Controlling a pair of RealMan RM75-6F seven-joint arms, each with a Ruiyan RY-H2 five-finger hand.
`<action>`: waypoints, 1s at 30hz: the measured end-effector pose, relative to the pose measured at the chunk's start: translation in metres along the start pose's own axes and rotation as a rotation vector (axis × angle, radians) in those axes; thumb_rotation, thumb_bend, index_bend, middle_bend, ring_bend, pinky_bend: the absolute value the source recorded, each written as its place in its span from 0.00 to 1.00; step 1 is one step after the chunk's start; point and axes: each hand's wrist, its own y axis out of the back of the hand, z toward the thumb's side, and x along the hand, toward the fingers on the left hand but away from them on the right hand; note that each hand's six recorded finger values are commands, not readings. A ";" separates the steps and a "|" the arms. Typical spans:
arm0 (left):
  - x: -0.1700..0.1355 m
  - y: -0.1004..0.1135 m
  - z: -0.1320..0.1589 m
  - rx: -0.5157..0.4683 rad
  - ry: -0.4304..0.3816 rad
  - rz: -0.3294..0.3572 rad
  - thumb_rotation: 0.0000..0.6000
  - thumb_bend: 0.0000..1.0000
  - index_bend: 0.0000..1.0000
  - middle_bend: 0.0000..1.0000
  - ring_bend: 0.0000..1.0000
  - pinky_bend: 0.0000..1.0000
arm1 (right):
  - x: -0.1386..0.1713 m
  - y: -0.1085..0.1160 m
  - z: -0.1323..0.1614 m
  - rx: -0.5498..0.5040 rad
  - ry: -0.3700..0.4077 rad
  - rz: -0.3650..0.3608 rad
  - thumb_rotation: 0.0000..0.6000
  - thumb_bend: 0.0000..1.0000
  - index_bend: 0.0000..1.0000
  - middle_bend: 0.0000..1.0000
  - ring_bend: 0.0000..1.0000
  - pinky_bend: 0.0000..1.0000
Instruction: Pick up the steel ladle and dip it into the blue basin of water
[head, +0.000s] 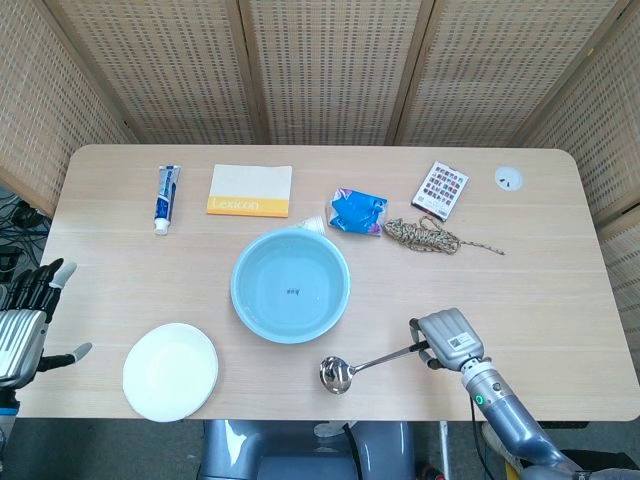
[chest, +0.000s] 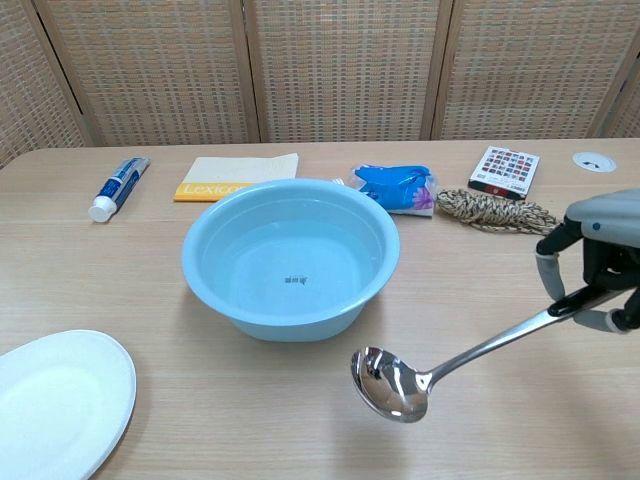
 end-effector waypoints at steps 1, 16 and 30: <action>0.000 0.000 0.000 -0.001 0.000 -0.001 1.00 0.00 0.00 0.00 0.00 0.00 | 0.001 0.004 0.000 -0.006 0.001 -0.003 1.00 0.84 0.90 1.00 1.00 1.00; 0.009 -0.001 -0.003 -0.021 0.016 -0.018 1.00 0.00 0.00 0.00 0.00 0.00 | -0.017 0.066 0.015 -0.006 -0.011 -0.041 1.00 0.84 0.91 1.00 1.00 1.00; 0.019 -0.007 -0.013 -0.031 0.058 -0.048 1.00 0.00 0.00 0.00 0.00 0.00 | -0.091 0.116 0.051 0.011 -0.138 0.000 1.00 0.84 0.91 1.00 1.00 1.00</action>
